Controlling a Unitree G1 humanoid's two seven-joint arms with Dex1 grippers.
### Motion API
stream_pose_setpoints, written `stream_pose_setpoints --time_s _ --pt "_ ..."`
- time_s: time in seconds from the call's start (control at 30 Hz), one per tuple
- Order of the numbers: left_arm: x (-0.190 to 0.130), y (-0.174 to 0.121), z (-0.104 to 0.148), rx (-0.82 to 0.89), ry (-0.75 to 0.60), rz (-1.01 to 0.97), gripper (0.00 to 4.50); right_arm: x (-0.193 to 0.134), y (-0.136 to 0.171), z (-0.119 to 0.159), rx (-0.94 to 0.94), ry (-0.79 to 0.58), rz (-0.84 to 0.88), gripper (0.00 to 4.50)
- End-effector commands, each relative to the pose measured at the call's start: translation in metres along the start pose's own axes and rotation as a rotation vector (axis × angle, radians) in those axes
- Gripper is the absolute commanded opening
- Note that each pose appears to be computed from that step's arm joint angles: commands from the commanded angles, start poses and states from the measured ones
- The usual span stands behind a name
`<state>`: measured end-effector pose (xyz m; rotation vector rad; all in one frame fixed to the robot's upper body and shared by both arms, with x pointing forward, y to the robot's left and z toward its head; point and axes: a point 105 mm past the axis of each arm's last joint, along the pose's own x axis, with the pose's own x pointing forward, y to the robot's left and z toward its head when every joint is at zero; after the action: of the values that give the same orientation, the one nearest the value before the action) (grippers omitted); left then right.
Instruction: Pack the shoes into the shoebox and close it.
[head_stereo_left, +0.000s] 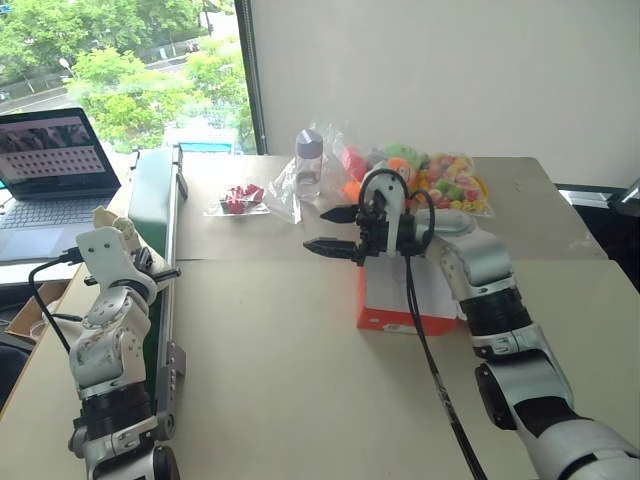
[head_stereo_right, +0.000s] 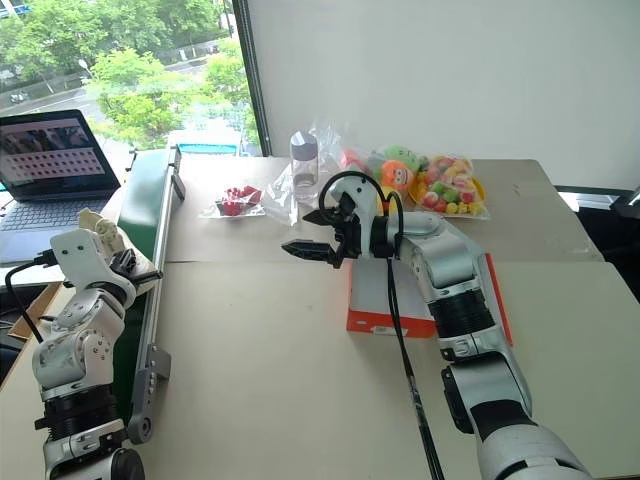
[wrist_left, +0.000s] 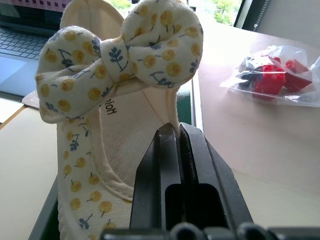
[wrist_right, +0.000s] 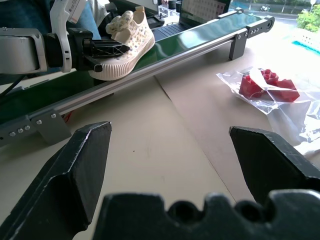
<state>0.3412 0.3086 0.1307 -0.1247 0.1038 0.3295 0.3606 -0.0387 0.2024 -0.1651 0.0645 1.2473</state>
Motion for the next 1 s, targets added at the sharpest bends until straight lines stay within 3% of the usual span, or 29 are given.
stream_pose_setpoints --time_s 0.03,0.13,0.27,0.43,0.53,0.67,0.87,1.0 --pt "-0.001 0.010 0.005 0.016 -0.028 0.056 0.03 -0.001 0.003 0.013 -0.054 -0.013 0.005 4.50" --pt "0.000 0.009 0.016 0.032 -0.078 0.064 0.03 -0.001 0.003 0.013 -0.055 -0.010 0.004 4.50" --pt "-0.006 -0.011 0.061 0.057 -0.262 -0.001 0.03 -0.001 0.002 0.016 -0.043 -0.023 0.005 4.50" --pt "-0.017 -0.044 0.097 0.039 -0.386 -0.127 0.03 -0.002 0.001 0.031 0.028 -0.110 0.006 4.50" --pt "-0.019 -0.055 0.105 0.038 -0.407 -0.163 0.03 -0.003 -0.002 0.037 0.055 -0.140 -0.002 4.50" --pt "-0.028 -0.090 0.123 0.008 -0.451 -0.294 0.03 -0.007 -0.011 0.056 0.141 -0.248 -0.043 4.50" --pt "-0.049 -0.149 0.124 -0.013 -0.423 -0.571 0.03 -0.019 -0.023 0.092 0.433 -0.465 -0.012 4.50" --pt "-0.069 -0.187 0.127 -0.009 -0.403 -0.746 0.03 -0.024 -0.042 0.096 0.642 -0.520 -0.067 4.50"
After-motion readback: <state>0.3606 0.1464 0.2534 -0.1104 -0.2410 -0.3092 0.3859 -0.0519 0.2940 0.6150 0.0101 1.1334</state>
